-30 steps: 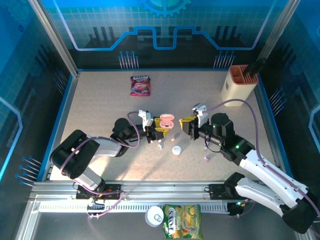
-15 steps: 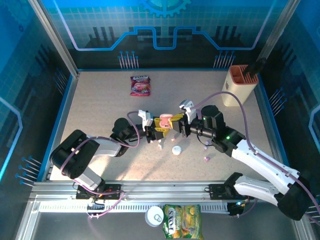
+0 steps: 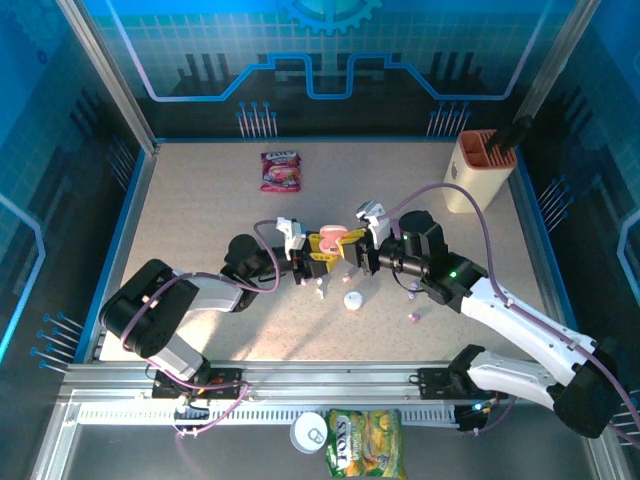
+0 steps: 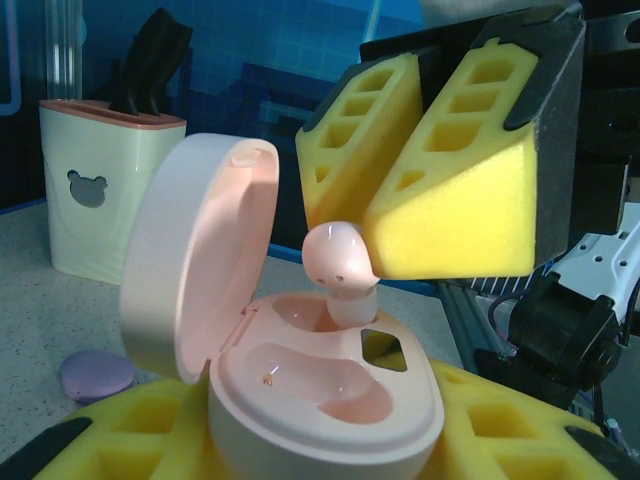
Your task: Insert the wireless bluetooth earbuds into the charging case
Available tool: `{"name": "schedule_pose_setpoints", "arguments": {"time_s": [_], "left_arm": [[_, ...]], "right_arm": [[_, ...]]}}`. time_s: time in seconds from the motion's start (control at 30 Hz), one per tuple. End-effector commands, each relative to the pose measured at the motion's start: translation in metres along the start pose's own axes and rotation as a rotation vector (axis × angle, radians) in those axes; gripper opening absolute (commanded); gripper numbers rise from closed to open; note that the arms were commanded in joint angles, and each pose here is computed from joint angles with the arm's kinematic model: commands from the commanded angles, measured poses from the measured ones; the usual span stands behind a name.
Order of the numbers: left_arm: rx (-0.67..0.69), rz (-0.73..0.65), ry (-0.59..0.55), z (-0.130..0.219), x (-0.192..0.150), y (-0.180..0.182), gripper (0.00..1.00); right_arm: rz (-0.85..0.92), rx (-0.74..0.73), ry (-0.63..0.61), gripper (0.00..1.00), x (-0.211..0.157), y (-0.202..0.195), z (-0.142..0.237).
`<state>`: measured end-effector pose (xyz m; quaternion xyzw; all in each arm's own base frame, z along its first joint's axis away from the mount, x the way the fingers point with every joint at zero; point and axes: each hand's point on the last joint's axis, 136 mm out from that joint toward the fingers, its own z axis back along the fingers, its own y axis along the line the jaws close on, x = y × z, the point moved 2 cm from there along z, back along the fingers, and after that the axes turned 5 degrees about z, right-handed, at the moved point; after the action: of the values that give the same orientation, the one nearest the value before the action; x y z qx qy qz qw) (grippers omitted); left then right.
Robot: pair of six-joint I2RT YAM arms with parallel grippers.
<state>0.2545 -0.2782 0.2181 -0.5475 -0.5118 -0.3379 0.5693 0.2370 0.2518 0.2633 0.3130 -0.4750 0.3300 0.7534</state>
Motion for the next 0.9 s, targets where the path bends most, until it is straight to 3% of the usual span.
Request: {"name": "schedule_pose_setpoints", "arguments": {"time_s": [0.0,0.2,0.37,0.6,0.73,0.87], "left_arm": [[-0.019,-0.037,-0.045,-0.003,0.019,-0.003,0.4],[-0.018,-0.038,-0.044,-0.003,0.018,-0.002,0.4],[-0.006,-0.041,-0.043,-0.002,0.016,0.0,0.4],[0.03,-0.043,-0.045,0.001,0.013,0.008,0.4],[0.054,-0.05,-0.055,0.008,0.017,0.011,0.4],[0.072,-0.063,-0.07,0.016,0.023,0.012,0.4]], "right_arm": [[0.017,-0.008,0.032,0.19,-0.012,0.0,-0.004],[0.024,-0.029,0.032,0.22,-0.011,-0.003,-0.003],[0.015,-0.016,-0.026,0.42,0.005,0.001,0.005],[-0.016,-0.086,-0.158,0.48,0.018,-0.009,0.025],[-0.151,-0.217,-0.215,0.47,0.002,-0.043,0.035],[-0.397,-0.328,-0.102,0.46,-0.043,-0.088,0.03]]}}
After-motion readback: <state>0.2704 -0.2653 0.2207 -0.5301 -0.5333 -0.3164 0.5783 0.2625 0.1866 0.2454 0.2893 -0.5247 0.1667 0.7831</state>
